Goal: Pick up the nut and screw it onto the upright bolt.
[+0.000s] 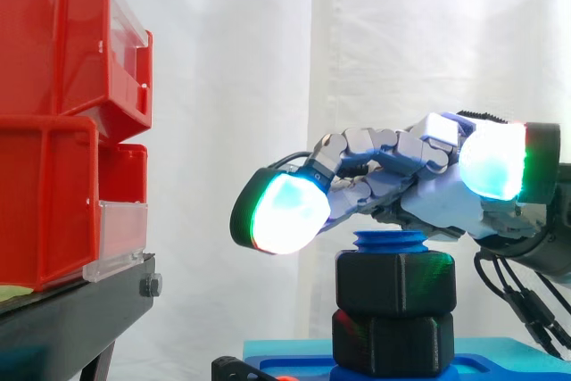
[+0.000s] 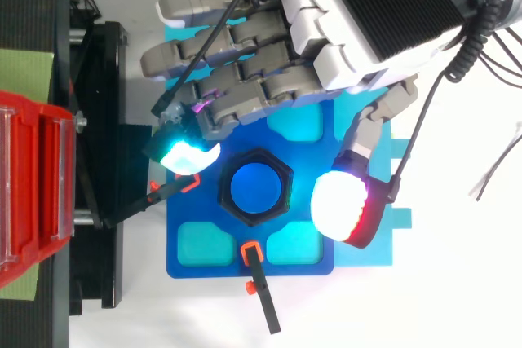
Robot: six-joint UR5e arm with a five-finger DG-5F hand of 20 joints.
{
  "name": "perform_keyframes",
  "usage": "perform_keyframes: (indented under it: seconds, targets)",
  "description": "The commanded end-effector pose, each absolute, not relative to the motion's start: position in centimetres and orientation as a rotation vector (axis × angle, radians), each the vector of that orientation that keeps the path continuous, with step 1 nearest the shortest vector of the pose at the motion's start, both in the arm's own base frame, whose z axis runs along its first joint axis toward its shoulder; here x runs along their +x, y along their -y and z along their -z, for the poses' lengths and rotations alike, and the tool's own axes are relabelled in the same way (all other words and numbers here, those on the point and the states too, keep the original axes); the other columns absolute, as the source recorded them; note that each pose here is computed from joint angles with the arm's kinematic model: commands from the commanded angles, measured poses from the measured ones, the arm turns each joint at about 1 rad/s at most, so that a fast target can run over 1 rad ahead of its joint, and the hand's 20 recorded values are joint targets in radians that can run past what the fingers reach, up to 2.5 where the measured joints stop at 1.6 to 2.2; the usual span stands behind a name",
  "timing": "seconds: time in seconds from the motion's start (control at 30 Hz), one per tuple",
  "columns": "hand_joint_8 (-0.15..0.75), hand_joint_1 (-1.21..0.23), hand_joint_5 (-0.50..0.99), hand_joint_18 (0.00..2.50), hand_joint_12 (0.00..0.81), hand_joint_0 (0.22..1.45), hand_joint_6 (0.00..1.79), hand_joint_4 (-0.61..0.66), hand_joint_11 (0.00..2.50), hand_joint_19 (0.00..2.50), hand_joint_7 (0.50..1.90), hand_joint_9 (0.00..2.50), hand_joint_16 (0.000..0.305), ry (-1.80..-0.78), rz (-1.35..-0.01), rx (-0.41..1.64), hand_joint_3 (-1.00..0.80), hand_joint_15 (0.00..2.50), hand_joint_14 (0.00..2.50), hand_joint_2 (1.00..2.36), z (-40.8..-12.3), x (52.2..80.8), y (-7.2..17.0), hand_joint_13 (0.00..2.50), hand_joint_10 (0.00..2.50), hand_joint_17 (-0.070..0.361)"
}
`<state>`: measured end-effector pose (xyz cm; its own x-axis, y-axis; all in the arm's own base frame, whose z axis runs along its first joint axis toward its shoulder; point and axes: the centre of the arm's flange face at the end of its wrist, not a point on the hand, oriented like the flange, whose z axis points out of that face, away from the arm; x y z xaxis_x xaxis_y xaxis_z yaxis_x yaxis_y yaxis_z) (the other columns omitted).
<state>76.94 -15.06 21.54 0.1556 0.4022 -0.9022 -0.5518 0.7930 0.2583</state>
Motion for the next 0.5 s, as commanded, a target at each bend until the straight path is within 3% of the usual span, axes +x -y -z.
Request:
perform_keyframes:
  seconds: [0.0, 0.23, 0.47]
  targets:
    - [0.287, -0.09, -0.18, 0.03, 0.386, 0.40, 0.50, 0.23, 0.00, 0.00, 0.73, 0.51, 0.054, -1.253, -0.684, -0.129, -0.50, 0.00, 0.00, 1.00, -21.33, 76.89, 15.04, 0.37, 0.00, 0.121]
    - [0.292, -0.07, -0.17, 0.05, 0.384, 0.41, 0.50, 0.25, 0.00, 0.00, 0.75, 0.52, 0.053, -1.260, -0.685, -0.126, -0.50, 0.00, 0.00, 1.00, -21.24, 76.84, 15.03, 0.38, 0.00, 0.118]
    - [0.301, -0.06, -0.15, 0.07, 0.384, 0.42, 0.50, 0.29, 0.00, 0.00, 0.87, 0.56, 0.051, -1.265, -0.688, -0.124, -0.50, 0.00, 0.00, 1.00, -21.01, 76.75, 14.90, 0.41, 0.00, 0.114]
